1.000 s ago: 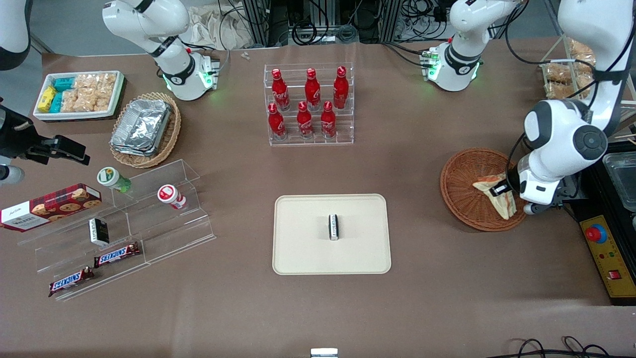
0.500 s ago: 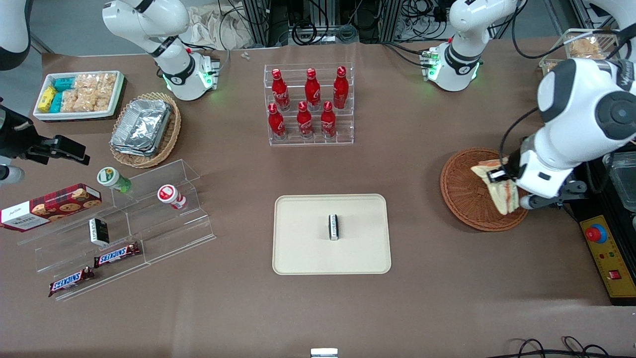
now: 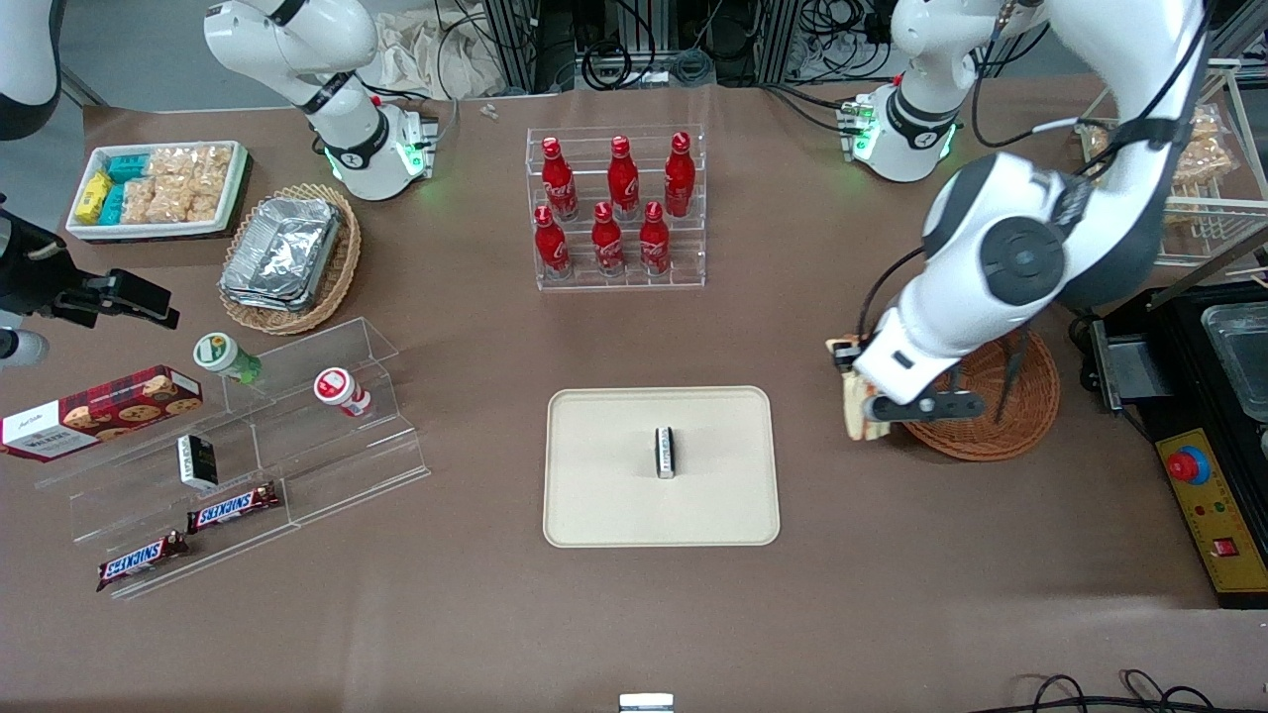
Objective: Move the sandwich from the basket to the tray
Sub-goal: 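Lift the sandwich and carry it over the cream tray, then lower the sandwich onto the tray beside the black packet, then open the left gripper and release the sandwich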
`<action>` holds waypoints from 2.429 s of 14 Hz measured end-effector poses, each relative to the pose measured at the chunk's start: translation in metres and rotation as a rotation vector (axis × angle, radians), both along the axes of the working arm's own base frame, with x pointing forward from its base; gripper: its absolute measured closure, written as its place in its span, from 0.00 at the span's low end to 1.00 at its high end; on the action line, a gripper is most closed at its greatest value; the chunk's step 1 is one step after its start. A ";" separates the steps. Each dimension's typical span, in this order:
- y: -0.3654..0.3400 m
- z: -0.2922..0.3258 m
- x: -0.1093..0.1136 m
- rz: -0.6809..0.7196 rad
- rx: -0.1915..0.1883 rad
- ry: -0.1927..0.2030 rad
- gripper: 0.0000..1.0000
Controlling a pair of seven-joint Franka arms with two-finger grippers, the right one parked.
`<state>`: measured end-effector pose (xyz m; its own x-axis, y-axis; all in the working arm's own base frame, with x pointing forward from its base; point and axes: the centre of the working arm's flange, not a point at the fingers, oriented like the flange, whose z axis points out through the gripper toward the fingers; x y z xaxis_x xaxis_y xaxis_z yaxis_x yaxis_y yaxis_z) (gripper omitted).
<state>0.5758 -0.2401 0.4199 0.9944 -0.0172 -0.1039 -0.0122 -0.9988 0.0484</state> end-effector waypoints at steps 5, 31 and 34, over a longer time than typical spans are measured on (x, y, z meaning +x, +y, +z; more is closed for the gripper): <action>-0.072 -0.043 0.006 -0.068 0.039 -0.007 0.83; -0.104 -0.126 0.065 -0.026 0.060 0.037 0.00; -0.059 -0.035 0.066 0.095 0.108 0.042 0.00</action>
